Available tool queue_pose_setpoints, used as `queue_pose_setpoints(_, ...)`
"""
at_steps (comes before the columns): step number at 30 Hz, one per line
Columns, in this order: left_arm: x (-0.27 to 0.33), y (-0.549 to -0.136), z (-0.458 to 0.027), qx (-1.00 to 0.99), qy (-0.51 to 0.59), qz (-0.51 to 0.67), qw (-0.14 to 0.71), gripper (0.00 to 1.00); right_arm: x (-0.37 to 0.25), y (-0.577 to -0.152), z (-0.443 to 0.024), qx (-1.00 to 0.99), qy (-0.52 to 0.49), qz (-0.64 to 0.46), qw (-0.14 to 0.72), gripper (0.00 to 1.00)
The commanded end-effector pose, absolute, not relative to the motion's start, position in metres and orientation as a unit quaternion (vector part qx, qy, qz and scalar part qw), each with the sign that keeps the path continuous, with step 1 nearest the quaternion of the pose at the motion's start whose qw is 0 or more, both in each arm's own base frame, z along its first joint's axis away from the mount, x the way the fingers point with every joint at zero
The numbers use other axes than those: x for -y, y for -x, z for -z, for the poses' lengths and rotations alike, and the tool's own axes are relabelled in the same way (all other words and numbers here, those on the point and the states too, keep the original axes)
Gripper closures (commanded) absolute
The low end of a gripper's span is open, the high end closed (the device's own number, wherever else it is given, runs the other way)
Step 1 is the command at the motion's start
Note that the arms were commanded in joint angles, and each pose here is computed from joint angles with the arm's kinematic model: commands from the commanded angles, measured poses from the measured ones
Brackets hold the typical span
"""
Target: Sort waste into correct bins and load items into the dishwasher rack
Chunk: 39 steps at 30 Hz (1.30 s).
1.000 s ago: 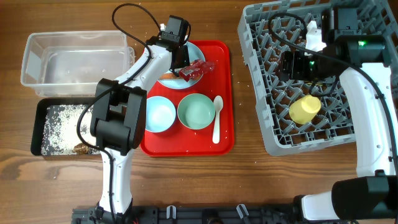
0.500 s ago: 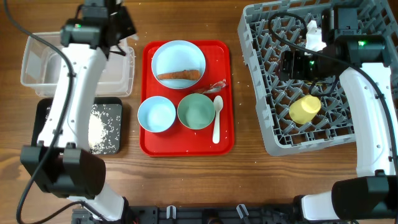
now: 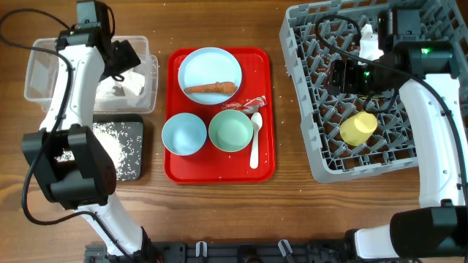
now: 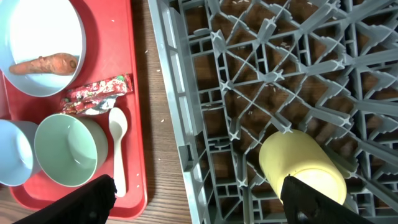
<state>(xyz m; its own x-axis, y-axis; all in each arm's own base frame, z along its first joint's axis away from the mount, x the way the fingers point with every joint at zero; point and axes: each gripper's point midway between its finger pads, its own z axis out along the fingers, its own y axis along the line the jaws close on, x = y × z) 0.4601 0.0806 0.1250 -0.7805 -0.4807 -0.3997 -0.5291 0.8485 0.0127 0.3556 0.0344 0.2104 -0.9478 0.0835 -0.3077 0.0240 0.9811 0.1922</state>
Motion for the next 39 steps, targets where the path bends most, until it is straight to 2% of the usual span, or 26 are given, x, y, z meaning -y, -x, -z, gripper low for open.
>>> queue_pose_setpoints(1, -0.084, -0.465, -0.171, -0.929, 0.271, -0.056, 0.246, 0.06, -0.031, -0.354, -0.21, -0.983, -0.019, -0.083, 0.161, 0.12)
queue_pose_setpoints(3, -0.059, -0.466, -0.19, -0.939, 0.224, -0.004, 0.261, 0.07, -0.031, -0.355, -0.211, -0.983, -0.019, -0.083, 0.163, 0.12)
queue_pose_setpoints(5, 0.03, -0.457, -0.224, -0.951, -0.017, 0.125, 0.282, 0.02, -0.031, -0.357, -0.211, -0.983, -0.019, -0.084, 0.165, 0.12)
queue_pose_setpoints(7, 0.091, -0.44, -0.225, -0.947, -0.115, 0.137, 0.268, 0.02, -0.032, -0.357, -0.211, -0.982, -0.02, -0.085, 0.166, 0.12)
queue_pose_setpoints(10, 0.132, -0.433, -0.19, -0.953, -0.178, 0.072, 0.233, 0.01, -0.032, -0.356, -0.211, -0.983, -0.02, -0.085, 0.164, 0.12)
queue_pose_setpoints(12, 0.147, -0.432, -0.156, -0.955, -0.22, 0.019, 0.2, 0.02, -0.032, -0.355, -0.211, -0.983, -0.02, -0.085, 0.163, 0.12)
queue_pose_setpoints(17, 0.156, -0.436, -0.079, -0.925, -0.358, -0.002, 0.124, 0.01, -0.032, -0.355, -0.211, -0.983, -0.019, -0.085, 0.163, 0.12)
queue_pose_setpoints(20, 0.159, -0.445, -0.03, -0.915, -0.392, -0.005, 0.1, 0.02, -0.032, -0.356, -0.211, -0.983, -0.019, -0.085, 0.165, 0.12)
queue_pose_setpoints(27, 0.162, -0.466, -0.006, -0.914, -0.387, -0.007, 0.124, 0.11, -0.031, -0.357, -0.211, -0.982, -0.019, -0.083, 0.166, 0.12)
queue_pose_setpoints(30, 0.165, -0.463, -0.005, -0.914, -0.388, 0.004, 0.121, 0.28, -0.031, -0.357, -0.211, -0.982, -0.018, -0.083, 0.167, 0.12)
queue_pose_setpoints(31, 0.169, -0.456, -0.004, -0.915, -0.388, 0.024, 0.111, 0.37, -0.031, -0.357, -0.211, -0.982, -0.018, -0.083, 0.167, 0.12)
queue_pose_setpoints(33, 0.176, -0.444, -0.002, -0.923, -0.369, 0.057, 0.093, 0.47, -0.031, -0.357, -0.211, -0.982, -0.019, -0.083, 0.167, 0.12)
queue_pose_setpoints(35, 0.176, -0.431, 0.006, -0.939, -0.329, 0.073, 0.069, 0.62, -0.031, -0.357, -0.211, -0.982, -0.018, -0.083, 0.167, 0.12)
queue_pose_setpoints(37, 0.173, -0.425, 0.011, -0.952, -0.293, 0.074, 0.056, 0.66, -0.031, -0.357, -0.211, -0.982, -0.018, -0.083, 0.166, 0.12)
queue_pose_setpoints(39, 0.174, -0.426, 0.01, -0.959, -0.268, 0.076, 0.058, 0.75, -0.031, -0.357, -0.211, -0.982, -0.019, -0.083, 0.167, 0.12)
